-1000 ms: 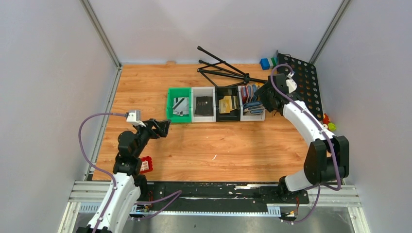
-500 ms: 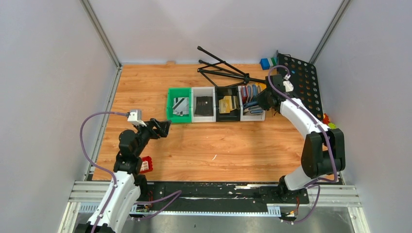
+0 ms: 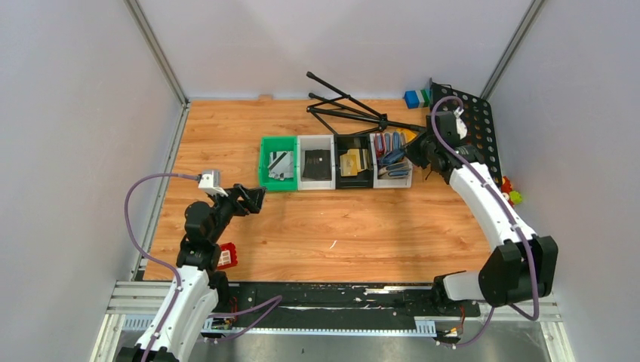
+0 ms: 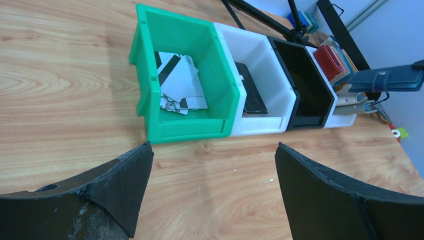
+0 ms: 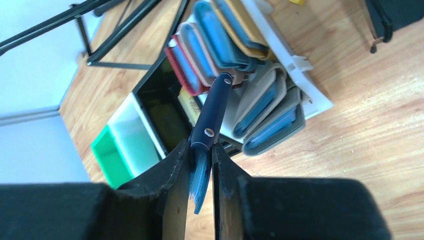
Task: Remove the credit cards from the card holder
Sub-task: Pick up the card holder from the storage box.
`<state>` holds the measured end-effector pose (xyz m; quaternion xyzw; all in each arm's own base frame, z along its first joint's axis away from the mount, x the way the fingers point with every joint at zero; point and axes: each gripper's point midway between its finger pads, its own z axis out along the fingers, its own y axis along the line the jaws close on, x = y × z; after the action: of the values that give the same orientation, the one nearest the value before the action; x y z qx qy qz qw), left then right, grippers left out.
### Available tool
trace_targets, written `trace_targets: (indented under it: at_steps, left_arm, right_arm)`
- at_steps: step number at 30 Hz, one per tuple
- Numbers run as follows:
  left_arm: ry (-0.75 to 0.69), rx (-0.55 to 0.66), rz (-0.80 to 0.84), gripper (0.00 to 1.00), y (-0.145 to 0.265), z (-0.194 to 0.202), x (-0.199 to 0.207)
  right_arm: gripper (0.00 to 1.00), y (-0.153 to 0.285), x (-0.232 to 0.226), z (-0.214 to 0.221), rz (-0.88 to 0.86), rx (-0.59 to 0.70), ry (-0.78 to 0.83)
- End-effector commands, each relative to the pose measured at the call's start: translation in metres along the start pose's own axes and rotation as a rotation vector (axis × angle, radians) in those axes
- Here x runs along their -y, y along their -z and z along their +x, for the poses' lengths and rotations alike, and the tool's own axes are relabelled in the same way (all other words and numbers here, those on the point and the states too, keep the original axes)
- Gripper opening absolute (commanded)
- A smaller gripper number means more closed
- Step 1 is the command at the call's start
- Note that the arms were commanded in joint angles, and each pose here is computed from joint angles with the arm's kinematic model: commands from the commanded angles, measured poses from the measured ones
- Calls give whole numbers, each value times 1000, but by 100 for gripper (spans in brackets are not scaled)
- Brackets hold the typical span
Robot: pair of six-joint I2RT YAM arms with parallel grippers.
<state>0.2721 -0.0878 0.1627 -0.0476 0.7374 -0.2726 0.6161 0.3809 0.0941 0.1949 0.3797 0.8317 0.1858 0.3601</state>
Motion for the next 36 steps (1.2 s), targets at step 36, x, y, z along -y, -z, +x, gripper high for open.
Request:
trace_targets:
  at_steps: [36]
  left_arm:
    - [200,-219,859,100,-1,-45,196]
  right_arm:
    - [0,182,-88,149,-1362,-544,865]
